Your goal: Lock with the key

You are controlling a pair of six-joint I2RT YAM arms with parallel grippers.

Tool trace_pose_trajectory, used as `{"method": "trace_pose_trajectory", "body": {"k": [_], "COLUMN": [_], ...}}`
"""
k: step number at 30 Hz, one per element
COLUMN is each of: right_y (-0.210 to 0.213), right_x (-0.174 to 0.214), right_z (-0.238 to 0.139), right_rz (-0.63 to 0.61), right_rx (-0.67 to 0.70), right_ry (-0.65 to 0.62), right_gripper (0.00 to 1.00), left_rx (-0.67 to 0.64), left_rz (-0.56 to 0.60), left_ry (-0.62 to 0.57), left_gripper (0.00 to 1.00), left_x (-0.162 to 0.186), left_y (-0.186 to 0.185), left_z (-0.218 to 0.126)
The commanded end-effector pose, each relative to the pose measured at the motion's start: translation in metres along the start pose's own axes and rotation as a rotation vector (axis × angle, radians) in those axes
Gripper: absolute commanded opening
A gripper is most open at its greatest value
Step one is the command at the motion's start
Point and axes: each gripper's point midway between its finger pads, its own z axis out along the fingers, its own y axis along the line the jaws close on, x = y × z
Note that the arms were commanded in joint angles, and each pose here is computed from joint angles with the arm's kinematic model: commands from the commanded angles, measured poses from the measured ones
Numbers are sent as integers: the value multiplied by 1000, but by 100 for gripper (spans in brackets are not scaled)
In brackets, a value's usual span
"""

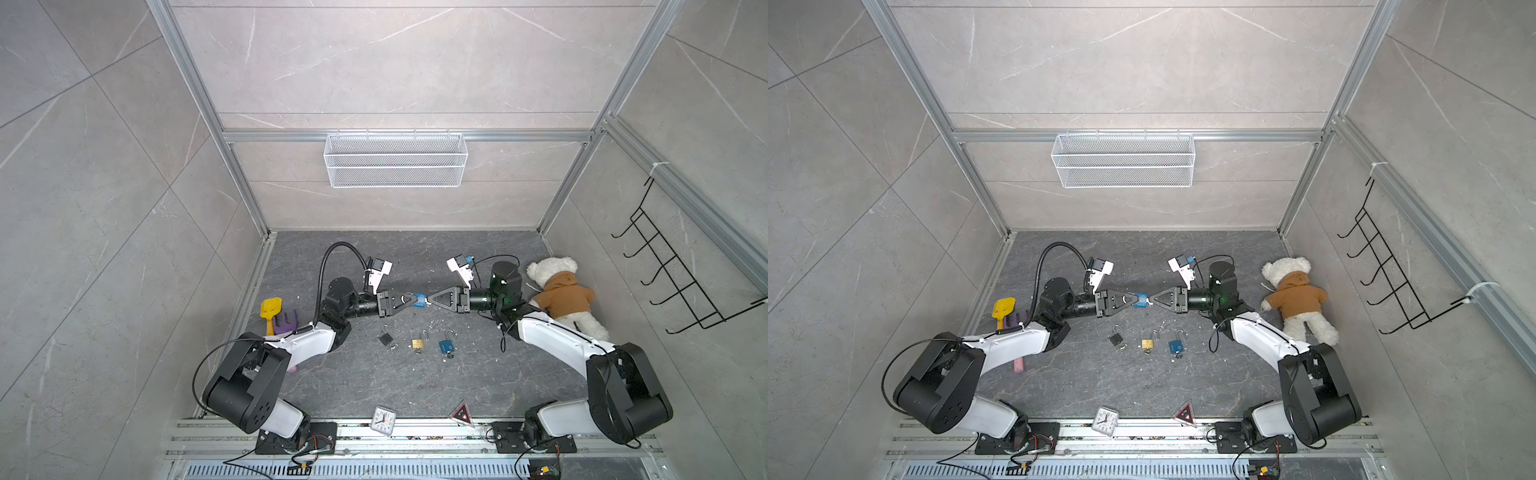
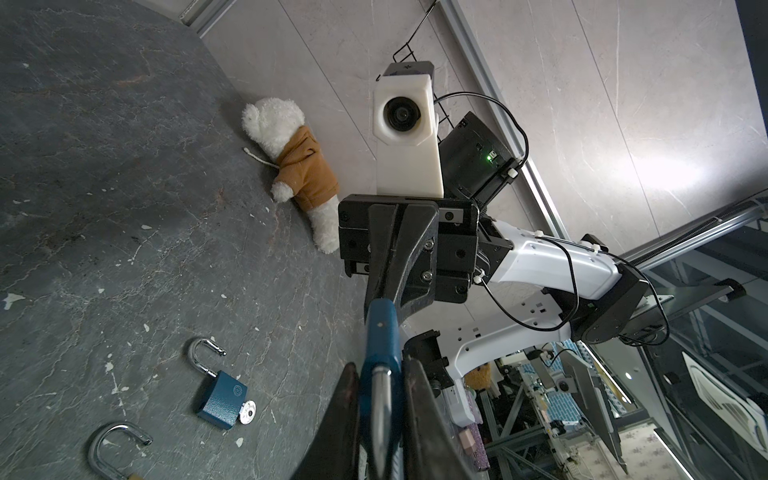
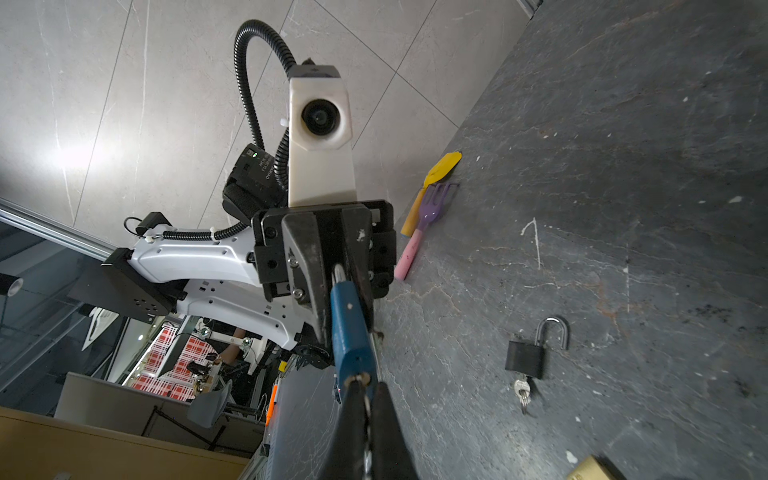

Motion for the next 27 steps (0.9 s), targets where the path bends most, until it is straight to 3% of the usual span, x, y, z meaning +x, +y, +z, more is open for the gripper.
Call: {"method": "trace_pose_trajectory", "body": {"k": [1, 17, 20, 25, 27], "right_y": [10, 7, -4, -57, -82], "right_x": [4, 1, -5, -7, 1], "right_z": [0, -17, -33, -79, -95], "right_rz": [-26, -46, -23, 142, 217], "right_rx": [-35, 0, 89, 395, 521], "right_ry": [17, -13, -57, -180, -209], "right_gripper": [0, 0, 0, 0, 0], "left_rx": [30, -1, -68, -364, -372], "left_rz": [87, 71, 30, 15, -17], "left_ry": [-61, -90, -43, 111, 184], "left_gripper": [0, 0, 0, 0, 0], "left_x": [-23, -31, -26, -5, -4], "left_y": [-13, -4, 12, 60, 63], "left_z": [-1, -20, -17, -9, 4]}}
